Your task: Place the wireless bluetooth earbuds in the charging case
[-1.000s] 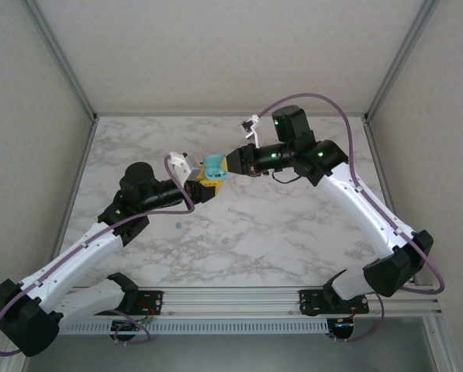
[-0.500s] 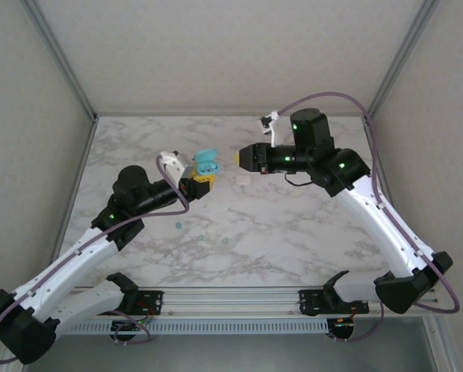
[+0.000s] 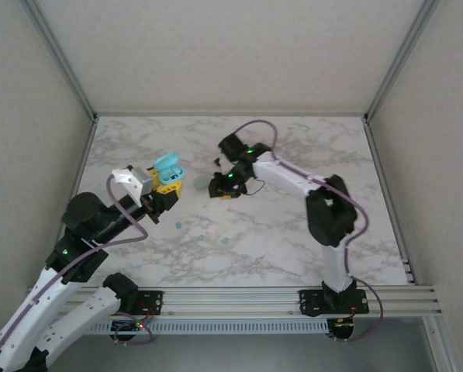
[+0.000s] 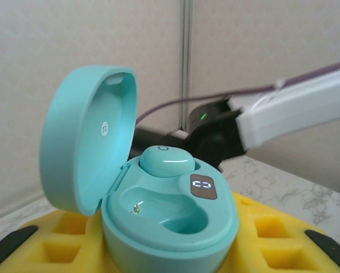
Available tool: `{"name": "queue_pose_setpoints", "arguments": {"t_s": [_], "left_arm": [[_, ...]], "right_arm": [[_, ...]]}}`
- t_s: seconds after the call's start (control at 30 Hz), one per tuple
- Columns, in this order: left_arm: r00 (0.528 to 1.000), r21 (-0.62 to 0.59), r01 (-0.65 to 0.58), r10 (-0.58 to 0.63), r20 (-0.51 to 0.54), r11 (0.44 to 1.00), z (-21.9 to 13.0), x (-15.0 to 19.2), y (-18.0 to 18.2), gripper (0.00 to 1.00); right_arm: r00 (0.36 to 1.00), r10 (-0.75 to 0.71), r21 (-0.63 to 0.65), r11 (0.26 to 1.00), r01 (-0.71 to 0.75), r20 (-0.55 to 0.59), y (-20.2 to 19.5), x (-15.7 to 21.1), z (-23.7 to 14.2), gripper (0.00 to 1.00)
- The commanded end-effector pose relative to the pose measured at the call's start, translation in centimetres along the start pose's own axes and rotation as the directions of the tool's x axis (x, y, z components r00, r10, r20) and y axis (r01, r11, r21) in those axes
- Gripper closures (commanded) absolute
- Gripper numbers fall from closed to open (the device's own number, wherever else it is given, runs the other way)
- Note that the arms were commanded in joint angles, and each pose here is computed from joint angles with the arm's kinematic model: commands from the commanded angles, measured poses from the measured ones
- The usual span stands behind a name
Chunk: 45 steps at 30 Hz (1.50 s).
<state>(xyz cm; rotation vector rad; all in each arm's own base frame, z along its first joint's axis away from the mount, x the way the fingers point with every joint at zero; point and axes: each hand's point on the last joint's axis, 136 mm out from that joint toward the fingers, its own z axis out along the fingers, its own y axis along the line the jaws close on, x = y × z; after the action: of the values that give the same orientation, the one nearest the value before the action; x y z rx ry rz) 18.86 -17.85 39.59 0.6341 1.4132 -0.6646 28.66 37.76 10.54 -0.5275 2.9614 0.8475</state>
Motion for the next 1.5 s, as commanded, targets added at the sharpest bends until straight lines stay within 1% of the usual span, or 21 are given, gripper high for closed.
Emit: {"name": "queue_pose_setpoints", "arguments": {"t_s": [0.0,0.1,0.2,0.4,0.6,0.73,0.9,1.1,1.17,1.3,1.4,1.47], "left_arm": [[1.000,-0.036,-0.012,0.012,-0.005,0.999,-1.4,-1.2,0.4,0.91],[1.000,-0.028,-0.022,0.022,0.011,0.999,-1.7,-1.9,0.1,0.91],[0.999,-0.021,-0.033,0.033,0.013,0.999,-1.7,-2.2,0.0,0.90],[0.999,-0.014,-0.029,0.029,0.014,0.999,-1.6,-2.3,-0.1,0.90],[1.000,-0.012,-0.021,0.021,0.011,1.000,-1.7,-2.2,-0.2,0.90],[1.000,-0.012,-0.017,0.017,0.009,1.000,-1.3,-2.1,-0.1,0.90],[1.000,0.002,-0.012,0.012,-0.003,1.000,-0.8,-1.8,-0.2,0.90],[1.000,0.005,-0.010,0.010,-0.004,1.000,-0.6,-1.6,-0.2,0.90],[1.000,0.004,-0.011,0.011,-0.006,1.000,-0.6,-1.6,-0.2,0.90],[1.000,0.004,-0.007,0.007,-0.004,1.000,-0.6,-1.5,-0.2,0.90],[1.000,0.002,-0.006,0.006,-0.004,1.000,-0.6,-1.5,-0.1,0.90],[1.000,0.005,-0.006,0.006,-0.006,1.000,-0.6,-1.4,-0.2,0.90]], "right_arm": [[0.984,-0.168,0.000,0.986,0.168,-0.061,4.7,1.0,1.8,0.63],[0.955,-0.275,0.018,0.960,0.279,-0.115,6.6,1.3,4.7,0.62],[0.925,-0.348,0.012,0.935,0.354,-0.151,8.0,1.2,7.1,0.60],[0.885,-0.427,0.022,0.899,0.438,-0.186,7.9,0.4,9.9,0.59],[0.859,-0.465,0.000,0.880,0.476,-0.213,7.4,0.7,11.4,0.57],[0.841,-0.503,0.015,0.857,0.516,-0.197,7.2,0.0,11.7,0.56],[0.837,-0.517,0.036,0.847,0.530,-0.179,7.2,-0.6,12.3,0.54],[0.835,-0.502,0.090,0.843,0.531,-0.224,6.3,0.4,13.0,0.54],[0.840,-0.490,0.124,0.842,0.525,-0.231,5.9,0.5,13.2,0.53],[0.850,-0.469,0.155,0.846,0.511,-0.240,5.6,0.9,13.8,0.53],[0.848,-0.469,0.173,0.840,0.514,-0.246,5.5,1.2,14.1,0.54],[0.851,-0.462,0.207,0.833,0.513,-0.251,5.2,1.3,14.2,0.54]]}}
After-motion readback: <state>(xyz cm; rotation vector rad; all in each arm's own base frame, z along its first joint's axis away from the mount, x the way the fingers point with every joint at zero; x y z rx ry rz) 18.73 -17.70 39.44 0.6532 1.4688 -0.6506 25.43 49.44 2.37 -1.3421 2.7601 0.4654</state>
